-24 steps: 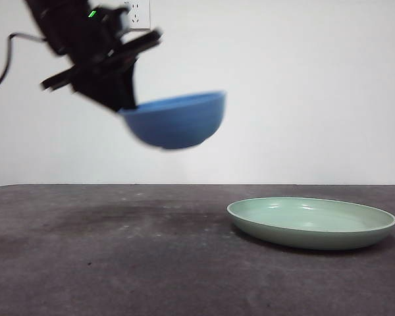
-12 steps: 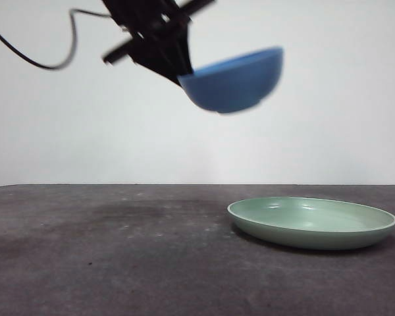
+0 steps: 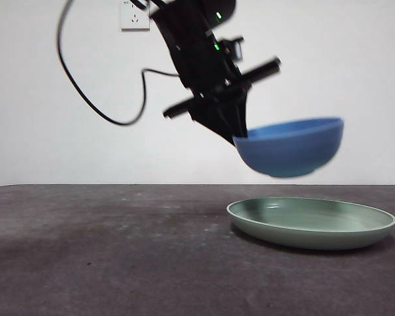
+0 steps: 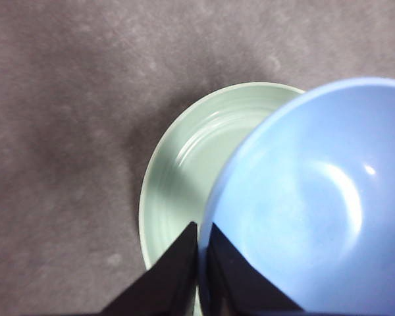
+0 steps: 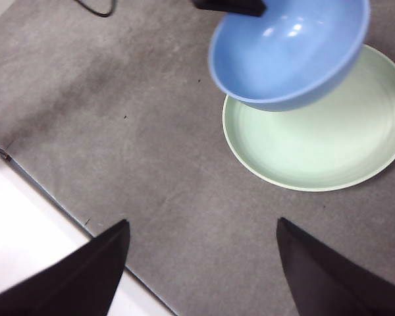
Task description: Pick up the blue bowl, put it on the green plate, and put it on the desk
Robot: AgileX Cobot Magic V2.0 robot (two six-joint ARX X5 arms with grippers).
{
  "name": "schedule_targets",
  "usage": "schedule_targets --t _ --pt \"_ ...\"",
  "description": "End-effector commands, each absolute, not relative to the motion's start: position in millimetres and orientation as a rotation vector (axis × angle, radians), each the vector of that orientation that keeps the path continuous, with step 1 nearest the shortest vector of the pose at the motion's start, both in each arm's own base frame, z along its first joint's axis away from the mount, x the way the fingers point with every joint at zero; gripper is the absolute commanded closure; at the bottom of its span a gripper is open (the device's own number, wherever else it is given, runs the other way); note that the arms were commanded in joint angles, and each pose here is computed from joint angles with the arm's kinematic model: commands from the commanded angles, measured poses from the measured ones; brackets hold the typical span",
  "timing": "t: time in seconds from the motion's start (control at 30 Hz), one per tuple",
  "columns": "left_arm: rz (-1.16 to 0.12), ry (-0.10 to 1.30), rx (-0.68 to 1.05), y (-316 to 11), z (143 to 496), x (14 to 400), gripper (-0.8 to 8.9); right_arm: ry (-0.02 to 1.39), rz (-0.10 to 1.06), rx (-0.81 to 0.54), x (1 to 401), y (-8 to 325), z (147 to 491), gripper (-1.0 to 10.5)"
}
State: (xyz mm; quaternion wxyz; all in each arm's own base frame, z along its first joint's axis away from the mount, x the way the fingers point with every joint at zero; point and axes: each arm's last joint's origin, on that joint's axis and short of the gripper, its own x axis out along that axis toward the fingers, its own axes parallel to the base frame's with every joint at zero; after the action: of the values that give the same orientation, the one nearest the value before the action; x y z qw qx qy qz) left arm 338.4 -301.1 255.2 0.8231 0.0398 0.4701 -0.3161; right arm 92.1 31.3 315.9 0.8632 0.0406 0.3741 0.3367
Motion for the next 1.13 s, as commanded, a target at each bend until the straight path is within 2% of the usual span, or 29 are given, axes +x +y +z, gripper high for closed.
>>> schedule_targets --t 0.03,0.37,0.63,0.87,1.07,1.13 --pt "-0.675 1.016 0.102 -317.3 241.4 345.2 8.03 0.776 0.702 0.09 90.5 31.2 320.5 5.9" --pt "-0.655 1.07 0.14 -333.5 205.3 353.3 8.03 0.785 0.702 0.092 89.9 31.1 320.0 5.9" --pt "-0.668 1.064 0.15 -337.0 204.2 351.3 8.02 0.784 0.702 0.091 89.9 31.1 320.0 5.9" --pt "-0.675 1.071 0.163 -338.5 203.7 348.6 6.87 0.785 0.702 0.091 89.9 31.1 319.9 5.9" --pt "-0.674 1.072 0.163 -338.5 204.8 348.0 6.79 0.788 0.702 0.092 89.7 31.1 319.8 5.9" --pt "-0.674 1.07 0.162 -337.0 209.0 347.1 6.4 0.788 0.702 0.092 89.7 31.0 319.7 5.9"
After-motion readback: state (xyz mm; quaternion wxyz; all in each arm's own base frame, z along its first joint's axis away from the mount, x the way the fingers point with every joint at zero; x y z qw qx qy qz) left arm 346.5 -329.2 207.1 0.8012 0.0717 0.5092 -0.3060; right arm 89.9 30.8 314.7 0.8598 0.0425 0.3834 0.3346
